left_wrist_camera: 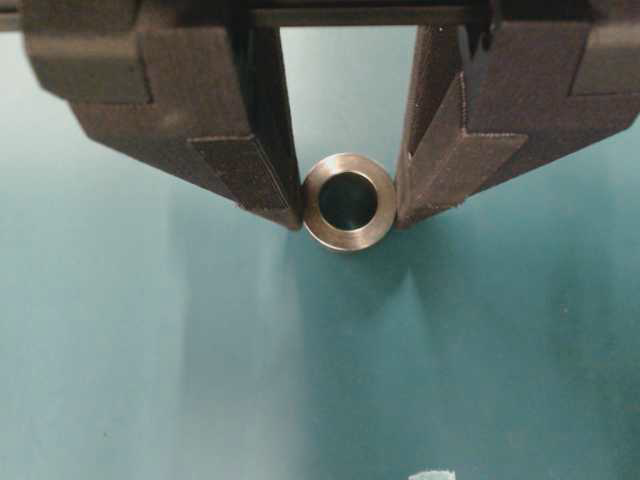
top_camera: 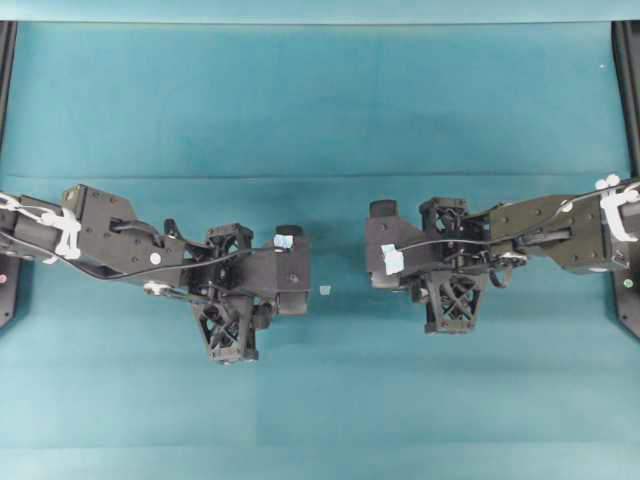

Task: Insert the washer onto the shaft with both hands.
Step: 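Close left gripper on the washer and right gripper on the shaft, then lift both objects and rotate grippers to face each other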

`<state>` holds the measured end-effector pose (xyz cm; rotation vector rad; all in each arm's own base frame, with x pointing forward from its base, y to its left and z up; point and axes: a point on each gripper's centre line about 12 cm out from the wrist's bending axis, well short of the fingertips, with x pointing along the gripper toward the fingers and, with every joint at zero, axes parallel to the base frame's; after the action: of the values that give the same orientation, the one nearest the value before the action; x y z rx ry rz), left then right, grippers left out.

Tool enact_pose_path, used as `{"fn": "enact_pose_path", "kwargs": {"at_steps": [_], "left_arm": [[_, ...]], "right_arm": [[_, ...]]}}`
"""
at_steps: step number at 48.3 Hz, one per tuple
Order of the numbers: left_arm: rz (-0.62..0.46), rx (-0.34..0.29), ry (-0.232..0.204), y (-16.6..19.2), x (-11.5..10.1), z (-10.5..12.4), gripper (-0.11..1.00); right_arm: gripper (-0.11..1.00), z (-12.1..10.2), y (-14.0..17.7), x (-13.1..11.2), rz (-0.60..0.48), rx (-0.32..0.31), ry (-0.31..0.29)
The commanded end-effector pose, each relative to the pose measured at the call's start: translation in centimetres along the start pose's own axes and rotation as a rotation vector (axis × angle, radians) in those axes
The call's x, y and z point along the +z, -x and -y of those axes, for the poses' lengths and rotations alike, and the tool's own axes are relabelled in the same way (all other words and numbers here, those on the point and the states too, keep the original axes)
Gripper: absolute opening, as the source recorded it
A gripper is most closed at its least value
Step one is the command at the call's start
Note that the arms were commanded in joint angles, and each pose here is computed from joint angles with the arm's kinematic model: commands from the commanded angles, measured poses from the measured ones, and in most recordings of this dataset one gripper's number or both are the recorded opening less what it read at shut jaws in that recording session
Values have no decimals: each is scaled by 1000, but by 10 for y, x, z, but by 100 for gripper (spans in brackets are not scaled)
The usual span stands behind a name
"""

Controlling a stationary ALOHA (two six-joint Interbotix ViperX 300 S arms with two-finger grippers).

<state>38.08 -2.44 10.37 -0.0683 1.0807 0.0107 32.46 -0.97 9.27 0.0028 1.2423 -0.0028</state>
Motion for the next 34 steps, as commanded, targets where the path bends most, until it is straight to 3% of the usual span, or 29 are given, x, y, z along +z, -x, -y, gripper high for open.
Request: {"fn": "enact_pose_path", "kwargs": {"at_steps": [1, 24, 34], "left_arm": [[40, -6, -4, 10, 9, 2, 36], [73, -9, -6, 16, 12, 2, 36], [227, -30, -13, 27, 13, 2, 36]], "right_arm": [[1, 4, 3, 3, 15, -5, -1], [0, 3, 15, 5, 66, -6, -5], [0, 2, 23, 9, 209, 0, -45]]}}
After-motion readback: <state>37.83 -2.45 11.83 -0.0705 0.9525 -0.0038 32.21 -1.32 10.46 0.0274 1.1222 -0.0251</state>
